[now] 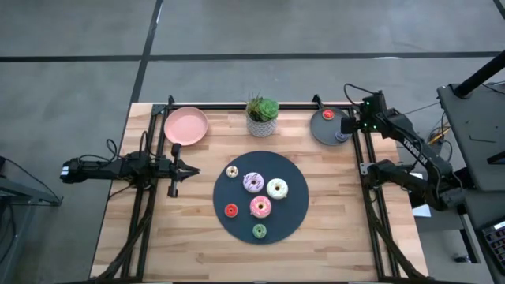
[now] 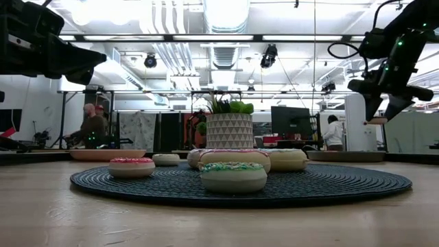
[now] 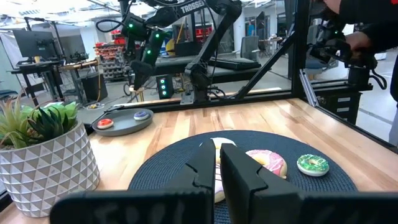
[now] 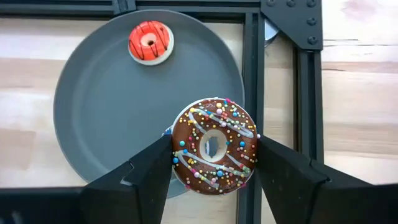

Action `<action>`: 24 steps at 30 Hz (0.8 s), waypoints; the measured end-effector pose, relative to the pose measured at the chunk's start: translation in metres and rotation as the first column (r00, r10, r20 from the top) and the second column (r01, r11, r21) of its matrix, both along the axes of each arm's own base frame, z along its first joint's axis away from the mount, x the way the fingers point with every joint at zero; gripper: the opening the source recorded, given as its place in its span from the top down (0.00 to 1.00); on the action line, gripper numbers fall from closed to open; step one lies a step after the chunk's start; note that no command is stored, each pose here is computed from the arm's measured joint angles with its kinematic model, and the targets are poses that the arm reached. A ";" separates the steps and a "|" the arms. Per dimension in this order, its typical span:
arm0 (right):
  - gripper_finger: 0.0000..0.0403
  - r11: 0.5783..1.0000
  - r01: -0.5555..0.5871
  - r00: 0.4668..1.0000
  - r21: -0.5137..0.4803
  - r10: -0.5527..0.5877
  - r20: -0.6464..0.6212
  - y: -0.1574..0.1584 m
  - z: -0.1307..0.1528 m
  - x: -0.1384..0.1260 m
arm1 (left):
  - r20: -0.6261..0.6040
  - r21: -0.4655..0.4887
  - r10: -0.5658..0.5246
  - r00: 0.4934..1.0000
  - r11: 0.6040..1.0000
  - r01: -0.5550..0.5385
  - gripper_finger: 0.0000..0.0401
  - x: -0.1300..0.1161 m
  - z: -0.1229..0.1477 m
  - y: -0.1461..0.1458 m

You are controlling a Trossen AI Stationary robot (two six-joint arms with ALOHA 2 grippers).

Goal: Pick & Place donuts
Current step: Put the small brown donut on the gray plate

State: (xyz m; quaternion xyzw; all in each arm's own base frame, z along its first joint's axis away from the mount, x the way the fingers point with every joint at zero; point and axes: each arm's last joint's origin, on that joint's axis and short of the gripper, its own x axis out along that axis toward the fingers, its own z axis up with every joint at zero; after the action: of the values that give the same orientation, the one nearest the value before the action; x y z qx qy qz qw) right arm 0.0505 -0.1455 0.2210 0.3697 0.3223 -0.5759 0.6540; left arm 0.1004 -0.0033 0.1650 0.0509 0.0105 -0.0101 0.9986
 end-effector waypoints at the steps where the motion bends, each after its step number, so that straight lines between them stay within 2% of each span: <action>1: 0.48 1.000 0.000 1.000 0.003 0.000 -0.001 0.000 0.000 0.000 | 0.000 0.000 0.000 1.000 1.000 0.000 1.00 0.000 0.000 0.000; 24: 0.48 0.995 0.002 0.999 0.098 0.002 -0.036 -0.011 -0.015 0.004 | 0.000 0.000 -0.001 1.000 1.000 0.001 1.00 0.000 0.000 0.000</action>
State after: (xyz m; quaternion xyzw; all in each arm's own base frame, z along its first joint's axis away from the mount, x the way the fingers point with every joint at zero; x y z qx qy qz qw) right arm 0.0544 -0.1563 0.2057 0.3910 0.3620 -0.5658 0.6293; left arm 0.1004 -0.0034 0.1650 0.0509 0.0104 -0.0106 0.9986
